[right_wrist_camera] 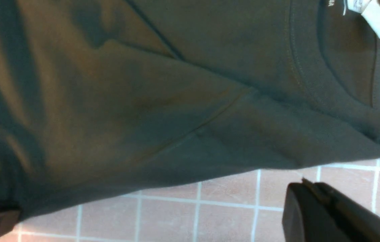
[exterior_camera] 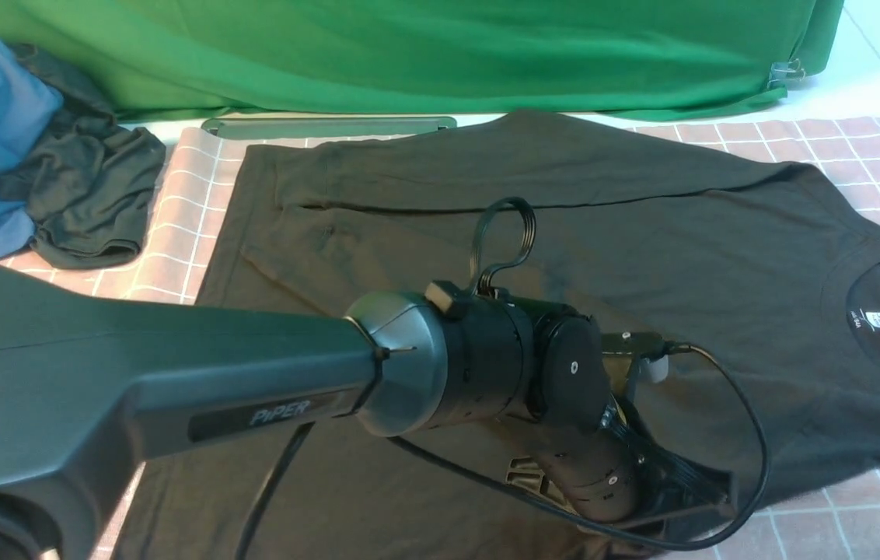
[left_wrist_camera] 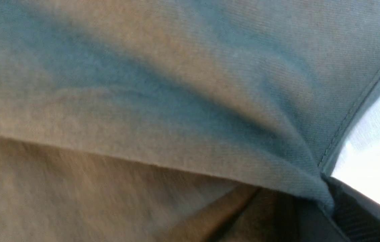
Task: Fold a long-sleeved shirt over a pink coffee tablecloth.
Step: 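Grab the top left corner of the dark shirt with the left gripper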
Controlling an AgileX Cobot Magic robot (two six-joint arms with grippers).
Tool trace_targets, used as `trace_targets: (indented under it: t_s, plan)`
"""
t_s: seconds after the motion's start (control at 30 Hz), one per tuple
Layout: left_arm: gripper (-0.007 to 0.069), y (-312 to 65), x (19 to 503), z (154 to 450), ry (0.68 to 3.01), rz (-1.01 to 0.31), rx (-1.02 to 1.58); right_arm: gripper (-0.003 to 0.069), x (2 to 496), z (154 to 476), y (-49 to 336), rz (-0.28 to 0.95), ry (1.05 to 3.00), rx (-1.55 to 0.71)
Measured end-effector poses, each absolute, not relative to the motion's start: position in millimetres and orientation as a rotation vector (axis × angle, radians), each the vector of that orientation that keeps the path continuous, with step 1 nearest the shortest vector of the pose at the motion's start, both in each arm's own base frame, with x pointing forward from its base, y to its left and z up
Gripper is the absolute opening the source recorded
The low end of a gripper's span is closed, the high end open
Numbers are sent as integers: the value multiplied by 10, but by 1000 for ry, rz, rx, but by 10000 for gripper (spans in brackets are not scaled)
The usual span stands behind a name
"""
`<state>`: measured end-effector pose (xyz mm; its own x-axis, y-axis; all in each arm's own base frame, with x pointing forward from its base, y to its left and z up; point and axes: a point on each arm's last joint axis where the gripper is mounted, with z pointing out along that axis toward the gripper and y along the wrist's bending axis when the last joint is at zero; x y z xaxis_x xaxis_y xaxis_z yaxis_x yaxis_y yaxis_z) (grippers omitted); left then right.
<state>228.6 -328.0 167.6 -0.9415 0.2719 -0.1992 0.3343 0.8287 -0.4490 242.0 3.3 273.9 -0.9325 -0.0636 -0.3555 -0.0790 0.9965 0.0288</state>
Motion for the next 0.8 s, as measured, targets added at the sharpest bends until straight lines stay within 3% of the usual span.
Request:
trace_targets:
  t_s: [0.1,0.17,0.23,0.27,0.3,0.37,0.43,0.7,0.8]
  plan:
    - [31,-3299,2243,1752,2865,-764,493,47,2531,2696,-12,124,2816,-110]
    - [31,-3339,2181,1794,2864,-796,493,103,2659,2588,-40,161,2855,-117]
    - [31,-3382,2111,1806,2864,-808,516,204,2804,2453,-51,174,2899,-141]
    - [31,-3386,2105,1806,2864,-810,518,215,2808,2459,-51,175,2896,-143]
    - [31,-3413,2063,1807,2862,-812,536,302,2908,2353,-56,188,2929,-153]
    - [31,-3435,2031,1808,2858,-815,549,396,3012,2247,-62,197,2958,-161]
    - [31,-3447,2016,1809,2855,-817,555,454,3089,2153,-66,203,2984,-176]
    - [31,-3440,2025,1805,2843,-797,576,483,3195,1770,-71,240,3112,-192]
    - [31,-3442,2032,1806,2834,-796,576,434,3206,1676,-72,250,3144,-202]
